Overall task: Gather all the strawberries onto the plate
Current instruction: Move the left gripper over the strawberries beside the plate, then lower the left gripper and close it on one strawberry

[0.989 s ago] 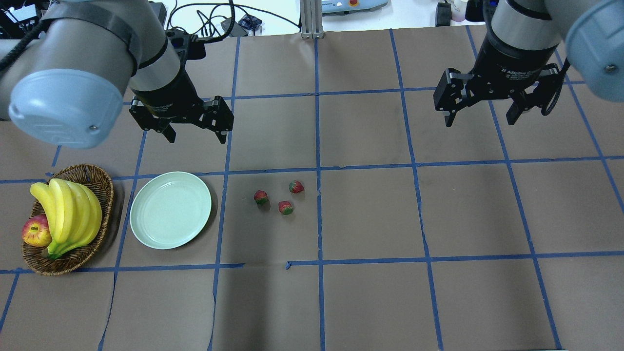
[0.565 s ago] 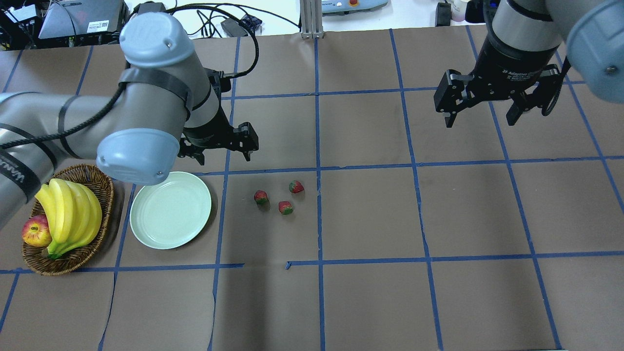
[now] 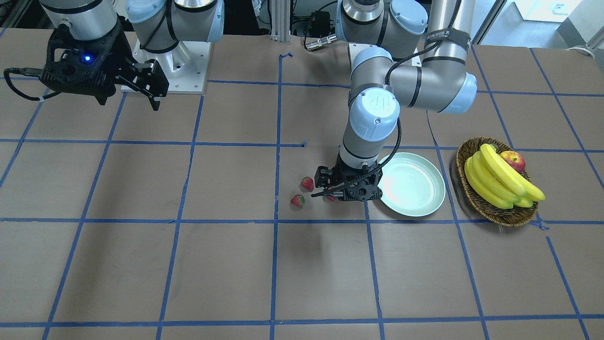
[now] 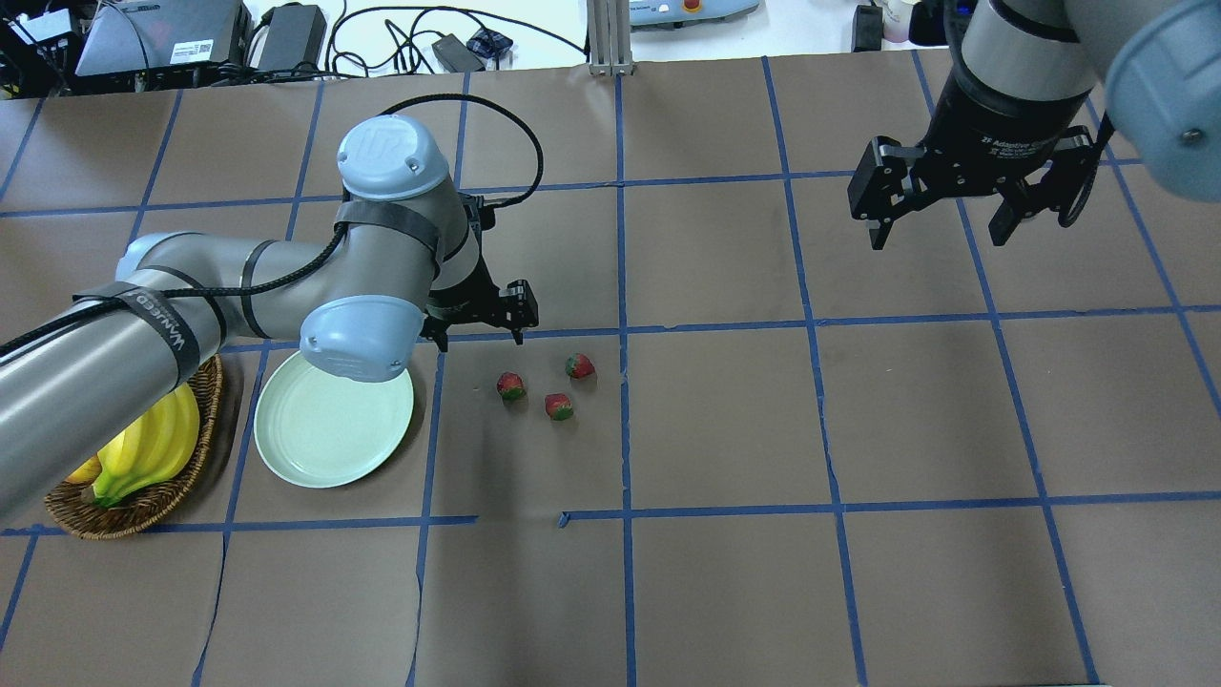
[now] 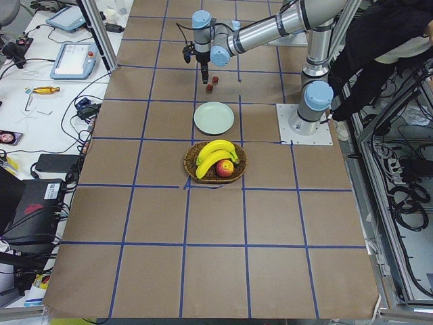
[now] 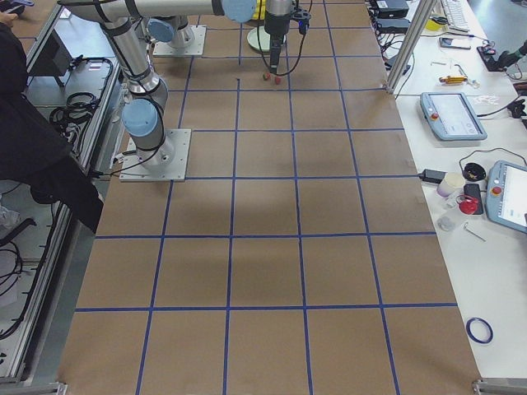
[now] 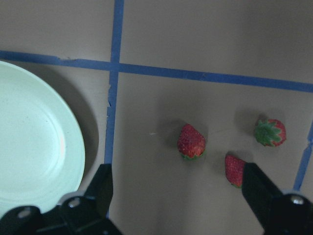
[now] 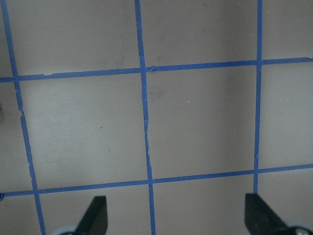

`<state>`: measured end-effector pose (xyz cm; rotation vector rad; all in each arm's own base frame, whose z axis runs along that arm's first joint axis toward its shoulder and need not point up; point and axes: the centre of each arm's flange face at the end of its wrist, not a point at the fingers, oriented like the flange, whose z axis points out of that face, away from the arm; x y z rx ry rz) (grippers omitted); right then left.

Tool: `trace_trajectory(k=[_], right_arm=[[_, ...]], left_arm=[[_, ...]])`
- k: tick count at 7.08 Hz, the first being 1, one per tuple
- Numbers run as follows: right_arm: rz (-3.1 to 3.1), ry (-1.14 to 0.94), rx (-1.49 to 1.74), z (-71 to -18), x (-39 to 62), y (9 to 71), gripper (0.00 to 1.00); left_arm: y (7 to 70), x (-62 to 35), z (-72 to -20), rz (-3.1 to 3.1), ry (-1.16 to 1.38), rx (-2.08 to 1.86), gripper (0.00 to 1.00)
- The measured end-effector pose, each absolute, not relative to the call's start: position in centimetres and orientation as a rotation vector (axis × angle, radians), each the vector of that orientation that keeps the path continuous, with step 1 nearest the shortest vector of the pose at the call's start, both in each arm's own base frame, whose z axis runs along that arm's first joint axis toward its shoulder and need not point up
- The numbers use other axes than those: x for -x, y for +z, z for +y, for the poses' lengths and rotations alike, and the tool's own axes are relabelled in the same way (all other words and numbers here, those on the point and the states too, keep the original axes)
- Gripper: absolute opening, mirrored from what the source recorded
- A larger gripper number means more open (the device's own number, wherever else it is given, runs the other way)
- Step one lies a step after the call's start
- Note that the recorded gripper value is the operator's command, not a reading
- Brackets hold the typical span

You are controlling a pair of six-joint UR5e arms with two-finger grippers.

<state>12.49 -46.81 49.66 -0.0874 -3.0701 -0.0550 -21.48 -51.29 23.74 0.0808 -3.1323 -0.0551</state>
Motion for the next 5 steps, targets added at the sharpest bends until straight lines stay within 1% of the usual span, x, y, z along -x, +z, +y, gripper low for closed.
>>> trace_trajectory(k=[1,2,3,4,5], right_arm=[[-3.073,-0.057,0.091,-46.8,-12.5,49.6,1.0],[-3.076,-0.059,0.096,-46.8,-12.5,49.6,1.0],[-3.077,-0.06,0.098,-46.8,-12.5,49.6,1.0],[-3.077,-0.061,0.099,-46.8,-12.5,49.6,1.0],[-3.076,-0.061,0.1,-46.8,-12.5,49.6,1.0]], left_arm=[[21.7,21.8,-51.7,-3.127,-0.082,-0.046,0.87],[20.2,22.1,-51.8,-3.127,-0.12,-0.031,0.86],[19.2,22.6,-51.4,-3.131,-0.151,-0.017,0.77],[18.5,23.2,-51.0,-3.137,-0.173,-0.007,0.72],[17.8,23.4,-50.4,-3.142,-0.2,-0.002,0.64]])
